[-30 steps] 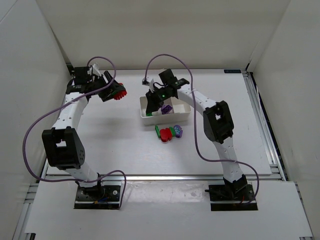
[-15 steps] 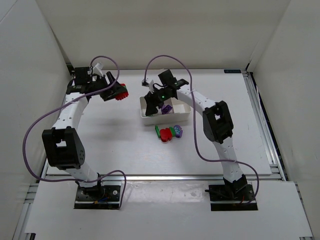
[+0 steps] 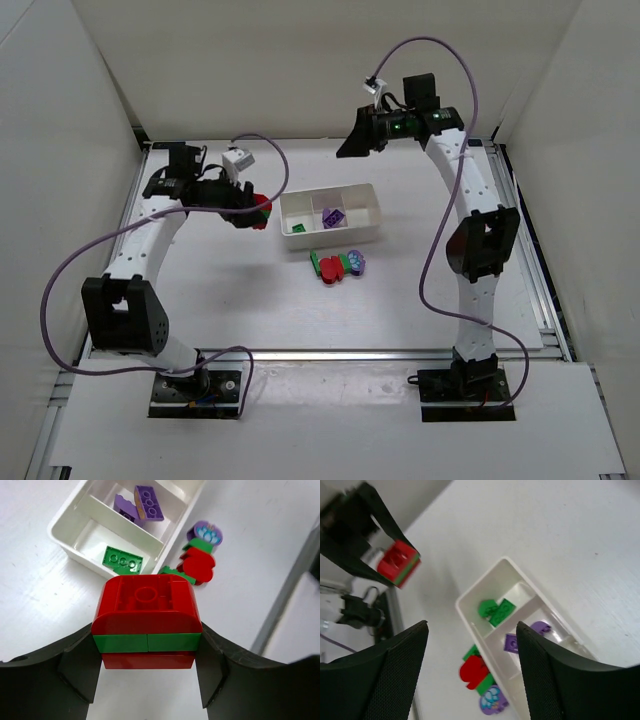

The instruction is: Sort the legos into containers by color

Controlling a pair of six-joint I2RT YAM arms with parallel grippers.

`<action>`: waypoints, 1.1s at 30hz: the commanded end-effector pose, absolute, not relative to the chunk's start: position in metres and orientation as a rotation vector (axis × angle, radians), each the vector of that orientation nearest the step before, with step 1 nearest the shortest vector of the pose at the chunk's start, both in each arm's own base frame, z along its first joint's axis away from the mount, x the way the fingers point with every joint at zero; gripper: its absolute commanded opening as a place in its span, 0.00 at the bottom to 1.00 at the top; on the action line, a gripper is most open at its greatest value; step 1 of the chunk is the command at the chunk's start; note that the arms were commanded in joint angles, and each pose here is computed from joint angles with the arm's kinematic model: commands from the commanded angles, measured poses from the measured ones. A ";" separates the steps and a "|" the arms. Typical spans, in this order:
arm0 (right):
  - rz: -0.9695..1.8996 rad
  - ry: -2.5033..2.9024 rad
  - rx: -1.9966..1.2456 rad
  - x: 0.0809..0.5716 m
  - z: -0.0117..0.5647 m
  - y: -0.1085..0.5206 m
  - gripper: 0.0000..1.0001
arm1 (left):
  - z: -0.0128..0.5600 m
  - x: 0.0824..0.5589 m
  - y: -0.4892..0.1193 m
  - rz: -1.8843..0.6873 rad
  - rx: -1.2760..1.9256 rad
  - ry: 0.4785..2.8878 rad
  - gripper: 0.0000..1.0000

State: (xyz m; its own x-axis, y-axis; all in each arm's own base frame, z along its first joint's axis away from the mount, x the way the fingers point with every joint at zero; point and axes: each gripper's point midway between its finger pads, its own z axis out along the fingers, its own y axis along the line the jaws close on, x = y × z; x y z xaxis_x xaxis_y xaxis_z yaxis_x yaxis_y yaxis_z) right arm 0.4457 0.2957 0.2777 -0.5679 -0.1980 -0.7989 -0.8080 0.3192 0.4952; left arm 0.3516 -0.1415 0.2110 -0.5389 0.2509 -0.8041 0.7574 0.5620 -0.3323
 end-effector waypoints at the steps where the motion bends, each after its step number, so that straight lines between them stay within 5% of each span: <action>1: 1.527 2.021 -0.814 0.407 0.310 0.321 0.75 | 0.223 0.336 -0.148 -0.635 1.135 1.903 0.10; 17: 1.745 2.247 -0.768 0.331 0.301 0.371 0.74 | 0.232 0.345 -0.166 -0.156 1.192 1.745 0.10; 33: 1.646 2.229 -0.936 0.321 0.280 0.397 0.75 | 0.242 0.355 -0.178 -0.216 1.102 1.753 0.10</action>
State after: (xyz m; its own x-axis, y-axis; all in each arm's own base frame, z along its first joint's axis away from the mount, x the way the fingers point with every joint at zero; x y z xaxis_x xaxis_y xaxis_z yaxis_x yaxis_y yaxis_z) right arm 0.3176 0.3915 0.2797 -0.8037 -0.3552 -0.4774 -0.5585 0.1732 0.8112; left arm 0.3503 -0.1707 0.2170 -0.1138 0.6154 -0.7800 0.7661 0.5542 0.3255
